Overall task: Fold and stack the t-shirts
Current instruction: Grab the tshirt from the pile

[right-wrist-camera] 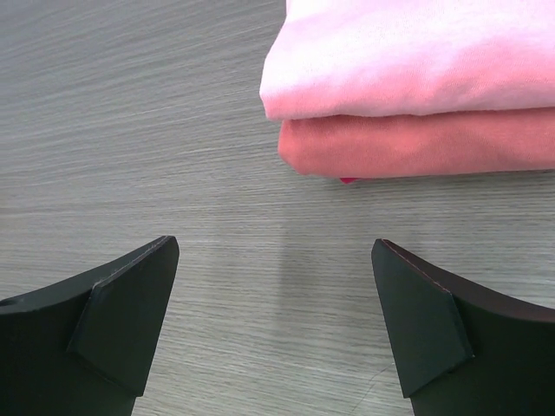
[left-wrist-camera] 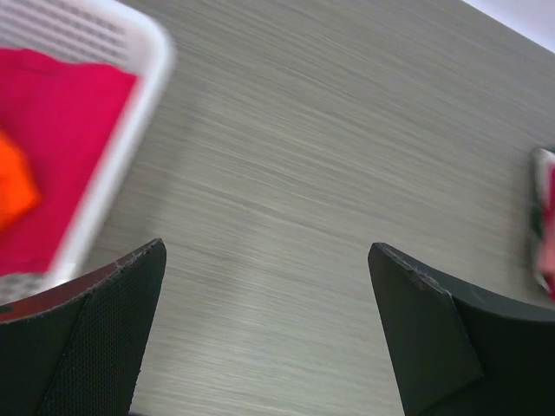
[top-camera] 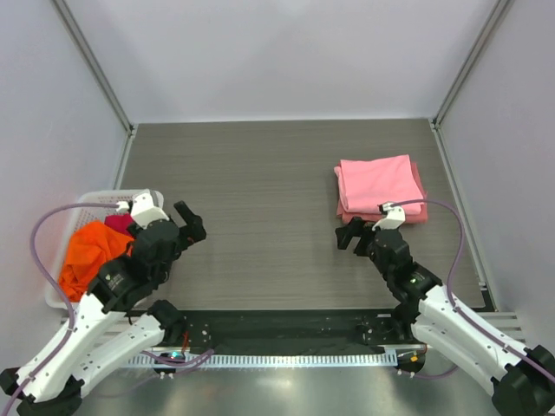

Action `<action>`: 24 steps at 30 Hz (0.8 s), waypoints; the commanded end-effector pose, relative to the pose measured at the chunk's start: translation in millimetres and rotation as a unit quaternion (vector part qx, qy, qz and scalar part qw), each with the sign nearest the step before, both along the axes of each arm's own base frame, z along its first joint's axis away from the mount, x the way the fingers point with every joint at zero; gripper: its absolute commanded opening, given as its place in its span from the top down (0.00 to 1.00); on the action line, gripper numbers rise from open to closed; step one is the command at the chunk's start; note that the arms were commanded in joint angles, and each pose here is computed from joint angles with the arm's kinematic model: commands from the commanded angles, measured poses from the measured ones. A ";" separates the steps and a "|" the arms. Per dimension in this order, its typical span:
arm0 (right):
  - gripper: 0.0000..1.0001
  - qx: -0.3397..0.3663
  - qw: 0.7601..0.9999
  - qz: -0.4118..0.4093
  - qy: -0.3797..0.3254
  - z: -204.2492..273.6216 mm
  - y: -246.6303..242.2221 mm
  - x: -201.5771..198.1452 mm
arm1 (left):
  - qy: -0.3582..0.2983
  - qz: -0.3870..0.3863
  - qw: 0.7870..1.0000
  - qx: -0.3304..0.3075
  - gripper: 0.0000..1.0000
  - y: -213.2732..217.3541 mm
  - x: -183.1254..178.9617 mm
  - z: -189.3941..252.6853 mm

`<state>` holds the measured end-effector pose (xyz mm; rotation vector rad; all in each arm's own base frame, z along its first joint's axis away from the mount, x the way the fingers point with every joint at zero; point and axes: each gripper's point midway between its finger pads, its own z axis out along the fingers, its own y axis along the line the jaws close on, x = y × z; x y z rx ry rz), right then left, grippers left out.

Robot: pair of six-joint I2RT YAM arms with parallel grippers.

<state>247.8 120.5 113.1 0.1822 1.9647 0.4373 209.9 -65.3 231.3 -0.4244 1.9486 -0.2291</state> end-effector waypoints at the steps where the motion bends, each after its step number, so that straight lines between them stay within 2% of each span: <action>1: 0.00 0.019 1.000 -0.013 -0.017 8.5 -0.7 2.1 | 0.041 0.147 0.979 0.136 0.00 74.2 -19.9 2.7; 2: 0.00 0.020 1.000 -0.015 -0.016 8.2 -1.4 2.5 | 0.016 0.192 0.972 0.135 0.00 88.2 -21.4 16.7; 7: 0.00 0.018 1.000 -0.014 -0.008 5.0 -0.1 2.7 | -0.015 0.187 0.967 0.173 0.00 92.1 -9.4 34.0; 11: 0.00 0.019 1.000 -0.015 -0.004 3.4 -0.2 1.8 | 0.016 0.213 0.961 0.175 0.00 100.8 3.1 33.7; 12: 0.00 0.021 1.000 -0.013 -0.002 2.4 0.6 0.8 | 0.042 0.201 0.961 0.187 0.01 99.4 11.0 24.4; 14: 0.00 0.025 1.000 -0.012 -0.005 3.8 0.7 0.1 | 0.085 0.185 0.971 0.127 0.00 99.1 27.6 2.8; 15: 0.00 0.025 1.000 -0.009 -0.003 2.0 1.4 -1.1 | 0.125 0.226 0.960 0.106 0.00 122.9 32.6 -13.5; 16: 0.00 0.028 1.000 -0.009 -0.006 3.6 1.3 -1.4 | 0.147 0.212 0.964 0.061 0.00 119.9 37.4 -23.9; 18: 0.00 0.029 1.000 -0.007 -0.005 2.9 1.8 -2.1 | 0.176 0.271 0.946 0.025 0.01 148.3 32.3 -36.5; 19: 0.00 0.030 0.999 -0.008 -0.005 2.7 1.8 -2.3 | 0.186 0.333 0.924 -0.005 0.00 171.7 23.6 -43.8; 21: 0.00 0.031 0.999 -0.007 -0.003 2.2 2.3 -2.3 | 0.189 0.404 0.894 -0.039 0.00 193.5 10.6 -48.9; 24: 0.00 0.031 1.000 -0.005 0.000 1.1 3.0 -2.5 | 0.210 0.467 0.856 -0.073 0.06 206.7 0.2 -67.4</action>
